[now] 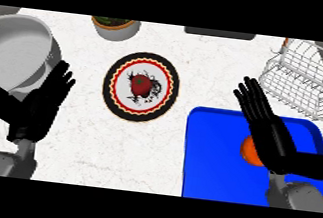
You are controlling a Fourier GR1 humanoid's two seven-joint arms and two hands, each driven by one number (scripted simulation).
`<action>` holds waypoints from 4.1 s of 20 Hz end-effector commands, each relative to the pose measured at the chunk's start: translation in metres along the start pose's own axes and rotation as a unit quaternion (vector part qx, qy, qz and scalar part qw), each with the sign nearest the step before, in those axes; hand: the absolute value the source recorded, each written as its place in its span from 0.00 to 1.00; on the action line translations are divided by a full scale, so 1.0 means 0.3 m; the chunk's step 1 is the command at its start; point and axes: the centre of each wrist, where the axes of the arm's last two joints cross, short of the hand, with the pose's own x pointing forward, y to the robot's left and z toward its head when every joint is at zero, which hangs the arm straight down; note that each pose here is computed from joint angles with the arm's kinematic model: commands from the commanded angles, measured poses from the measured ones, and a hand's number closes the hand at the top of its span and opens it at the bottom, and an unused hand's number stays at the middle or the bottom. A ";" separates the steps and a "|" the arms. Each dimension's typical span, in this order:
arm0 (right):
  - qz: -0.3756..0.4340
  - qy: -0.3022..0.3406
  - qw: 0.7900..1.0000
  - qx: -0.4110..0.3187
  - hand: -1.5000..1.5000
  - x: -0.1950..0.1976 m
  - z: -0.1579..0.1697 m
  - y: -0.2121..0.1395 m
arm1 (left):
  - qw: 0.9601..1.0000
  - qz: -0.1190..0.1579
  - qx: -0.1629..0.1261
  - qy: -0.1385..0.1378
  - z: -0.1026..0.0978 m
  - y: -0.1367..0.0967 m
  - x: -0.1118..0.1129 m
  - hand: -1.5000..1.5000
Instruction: Pick the squash from the tray and place it in the tiered basket
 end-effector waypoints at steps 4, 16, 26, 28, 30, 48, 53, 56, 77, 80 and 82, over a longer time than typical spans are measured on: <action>0.064 0.063 0.979 -0.181 0.00 -0.065 -0.069 -0.066 | 0.994 -0.061 -0.077 -0.045 0.016 -0.039 -0.059 0.50; 0.242 0.031 0.923 -0.298 0.00 -0.109 -0.160 0.027 | 0.988 -0.069 -0.131 -0.048 0.016 -0.086 -0.176 0.50; 0.531 0.314 0.773 -0.147 0.00 0.015 -0.089 -0.219 | 0.990 -0.082 -0.108 -0.040 0.006 -0.056 -0.189 0.50; 0.571 0.356 0.731 -0.118 0.00 0.043 -0.112 -0.199 | 0.989 -0.081 -0.117 -0.039 0.004 -0.065 -0.193 0.50; 0.589 0.386 0.705 -0.081 0.00 0.106 -0.149 -0.148 | 0.990 -0.071 -0.113 -0.042 -0.008 -0.086 -0.178 0.50; 0.605 0.499 0.607 -0.126 0.00 0.231 -0.172 0.096 | 0.988 -0.069 -0.129 -0.047 -0.013 -0.084 -0.149 0.50; 0.584 0.524 0.608 -0.115 0.00 0.137 -0.096 0.097 | 0.990 -0.071 -0.113 -0.045 -0.031 -0.052 -0.201 0.50; 0.567 0.529 0.620 -0.116 0.00 0.110 -0.094 0.081 | 0.989 -0.070 -0.117 -0.050 -0.065 -0.073 -0.182 0.50; 0.549 0.549 0.616 -0.134 0.00 -0.043 -0.001 0.003 | 0.988 -0.074 -0.126 -0.046 -0.023 -0.102 -0.195 0.50; 0.549 0.551 0.616 -0.126 0.00 -0.098 -0.018 0.042 | 0.989 -0.073 -0.121 -0.050 -0.034 -0.088 -0.201 0.50; 0.549 0.548 0.618 -0.131 0.00 -0.064 0.032 -0.083 | 0.988 -0.070 -0.126 -0.056 -0.026 -0.076 -0.182 0.50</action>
